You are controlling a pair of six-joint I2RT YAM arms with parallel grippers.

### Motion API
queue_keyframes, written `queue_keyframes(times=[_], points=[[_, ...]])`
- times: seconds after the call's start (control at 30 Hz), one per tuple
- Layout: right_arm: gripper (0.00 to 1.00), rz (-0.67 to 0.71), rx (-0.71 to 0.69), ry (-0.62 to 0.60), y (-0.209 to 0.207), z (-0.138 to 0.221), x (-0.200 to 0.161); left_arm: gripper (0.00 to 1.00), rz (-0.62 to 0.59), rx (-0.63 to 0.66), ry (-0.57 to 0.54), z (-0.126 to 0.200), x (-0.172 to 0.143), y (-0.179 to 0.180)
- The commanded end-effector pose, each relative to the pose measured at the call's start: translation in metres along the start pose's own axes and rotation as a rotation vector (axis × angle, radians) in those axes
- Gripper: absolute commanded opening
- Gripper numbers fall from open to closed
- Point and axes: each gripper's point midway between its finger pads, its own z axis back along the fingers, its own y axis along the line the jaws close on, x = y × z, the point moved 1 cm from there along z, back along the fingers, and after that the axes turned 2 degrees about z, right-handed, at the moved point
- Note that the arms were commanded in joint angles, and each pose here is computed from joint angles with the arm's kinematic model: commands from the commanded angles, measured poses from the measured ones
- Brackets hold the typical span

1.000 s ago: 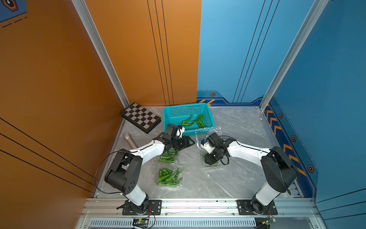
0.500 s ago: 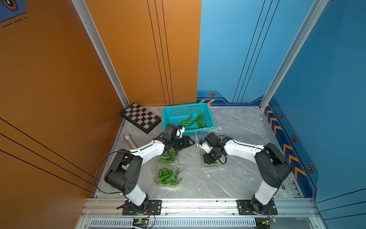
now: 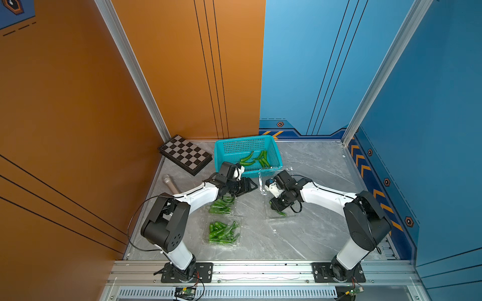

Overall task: Take small green peppers out of containers
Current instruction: Pick up the green pepper from the packing box, then place the green pepper in the basket.

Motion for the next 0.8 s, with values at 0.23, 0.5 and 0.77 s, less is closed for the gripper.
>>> queue_keyframes(times=[0.23,0.5,0.77], points=[[0.08,-0.027,0.053,-0.233,0.002,0.084,0.029,0.61,-0.033,-0.013,0.033,-0.010,-0.006,-0.012],[0.09,0.003,0.022,-0.437,-0.008,0.141,0.089,0.61,-0.033,-0.002,0.076,-0.026,-0.019,-0.013],[0.11,-0.005,0.026,-0.564,-0.039,0.152,0.192,0.61,-0.057,-0.008,0.100,-0.042,-0.023,-0.025]])
